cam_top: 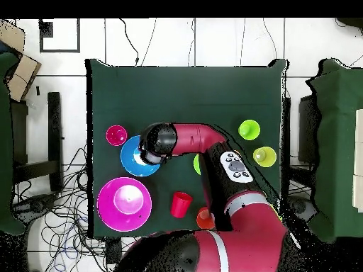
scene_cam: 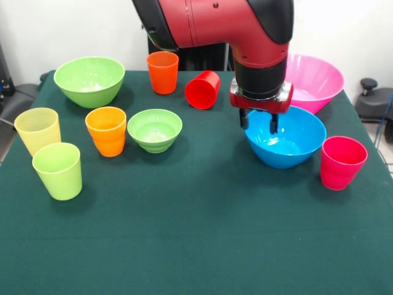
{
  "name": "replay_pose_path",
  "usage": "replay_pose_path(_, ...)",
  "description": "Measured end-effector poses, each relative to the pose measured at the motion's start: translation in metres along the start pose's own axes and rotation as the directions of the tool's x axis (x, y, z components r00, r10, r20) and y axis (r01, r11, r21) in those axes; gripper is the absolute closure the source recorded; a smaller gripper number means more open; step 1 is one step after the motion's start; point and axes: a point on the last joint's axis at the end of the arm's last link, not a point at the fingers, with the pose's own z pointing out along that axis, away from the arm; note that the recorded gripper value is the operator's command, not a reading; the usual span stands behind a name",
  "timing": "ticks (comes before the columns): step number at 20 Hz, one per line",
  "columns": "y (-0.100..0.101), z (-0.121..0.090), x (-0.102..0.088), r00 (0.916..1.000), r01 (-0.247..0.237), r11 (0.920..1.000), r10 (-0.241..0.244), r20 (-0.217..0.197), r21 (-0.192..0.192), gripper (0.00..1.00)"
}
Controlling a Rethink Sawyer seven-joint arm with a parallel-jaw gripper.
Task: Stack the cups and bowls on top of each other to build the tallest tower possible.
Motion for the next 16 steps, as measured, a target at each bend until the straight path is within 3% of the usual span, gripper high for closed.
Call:
replay_pose_path(9,-0.004,0.004,0.001,1.0000,-0.002,1.0000,0.002,-0.008,0.002,0.00)
replay_pose_path(16,-0.013,0.013,0.003,0.9998,0.020,0.9995,-0.020,-0.007,0.024,0.00)
